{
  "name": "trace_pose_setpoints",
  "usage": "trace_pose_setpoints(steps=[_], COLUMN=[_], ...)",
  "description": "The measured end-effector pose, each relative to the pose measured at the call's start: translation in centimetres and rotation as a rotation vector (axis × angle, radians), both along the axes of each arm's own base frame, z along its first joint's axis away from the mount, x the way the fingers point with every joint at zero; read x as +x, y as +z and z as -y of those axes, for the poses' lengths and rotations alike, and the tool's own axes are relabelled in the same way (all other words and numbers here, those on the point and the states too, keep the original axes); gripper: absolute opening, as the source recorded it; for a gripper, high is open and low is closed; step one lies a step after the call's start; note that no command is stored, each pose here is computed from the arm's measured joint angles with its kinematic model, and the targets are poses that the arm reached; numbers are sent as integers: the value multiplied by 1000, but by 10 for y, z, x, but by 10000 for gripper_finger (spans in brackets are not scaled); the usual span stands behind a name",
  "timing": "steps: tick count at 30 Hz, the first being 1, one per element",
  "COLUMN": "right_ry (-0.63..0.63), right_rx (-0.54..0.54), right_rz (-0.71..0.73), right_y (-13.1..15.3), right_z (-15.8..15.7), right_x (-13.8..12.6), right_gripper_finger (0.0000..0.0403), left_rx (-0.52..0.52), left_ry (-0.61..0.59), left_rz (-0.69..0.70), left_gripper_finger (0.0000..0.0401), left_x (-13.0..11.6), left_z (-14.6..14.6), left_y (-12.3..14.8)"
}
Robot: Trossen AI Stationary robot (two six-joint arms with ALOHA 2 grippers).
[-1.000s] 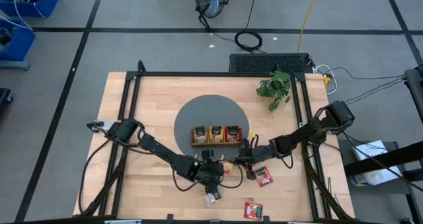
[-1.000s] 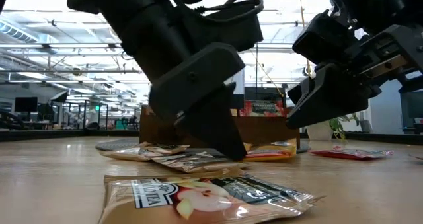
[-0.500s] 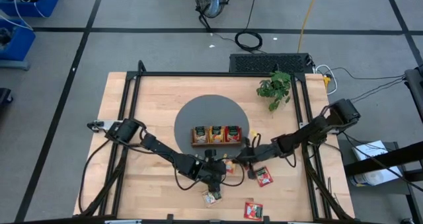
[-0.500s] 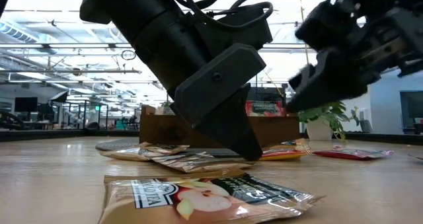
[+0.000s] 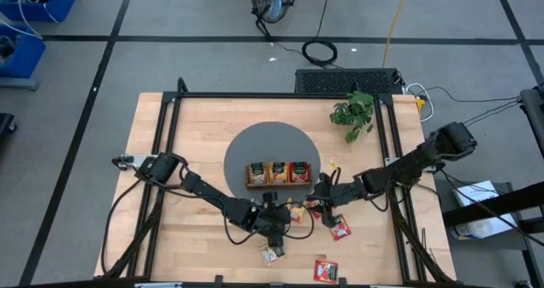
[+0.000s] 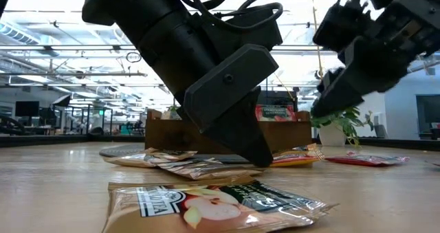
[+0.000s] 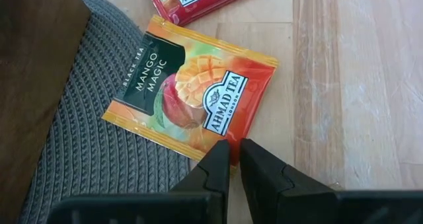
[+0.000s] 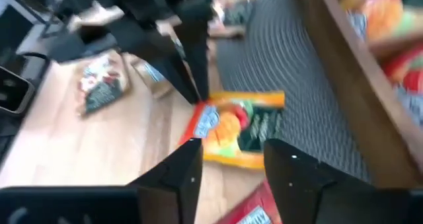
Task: Pick & Place Tea
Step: Put the yellow tea bag into the middle section of the wooden organizer
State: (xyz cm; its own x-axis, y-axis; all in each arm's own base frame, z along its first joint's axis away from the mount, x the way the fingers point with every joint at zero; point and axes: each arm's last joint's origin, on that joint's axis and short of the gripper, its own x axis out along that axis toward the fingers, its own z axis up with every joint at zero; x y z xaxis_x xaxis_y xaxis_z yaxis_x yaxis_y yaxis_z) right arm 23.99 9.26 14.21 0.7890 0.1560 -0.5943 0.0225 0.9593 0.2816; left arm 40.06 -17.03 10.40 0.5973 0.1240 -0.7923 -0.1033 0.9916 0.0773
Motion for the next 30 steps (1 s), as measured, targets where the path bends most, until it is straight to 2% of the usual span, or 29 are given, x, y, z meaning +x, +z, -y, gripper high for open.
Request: trace_pose_setpoints(steps=[2, 7, 15, 22, 30], right_ry=[-32, -211, -212, -248, -242], right_rx=[16, 122, 164, 154, 183], right_rz=[-32, -46, -63, -129, -40], right_y=[-4, -9, -10, -29, -36], right_z=[1, 4, 1, -3, -4], right_x=[-1, 0, -1, -2, 11], right_gripper_finger=[165, 171, 158, 158, 161], left_rx=[-4, -4, -5, -14, -21], left_ry=[3, 2, 2, 2, 2], left_rz=[1, 3, 5, 21, 34], left_gripper_finger=[42, 42, 42, 42, 42], left_x=[0, 0, 0, 2, 0], left_z=[0, 0, 0, 1, 1], left_y=[0, 0, 0, 0, -3])
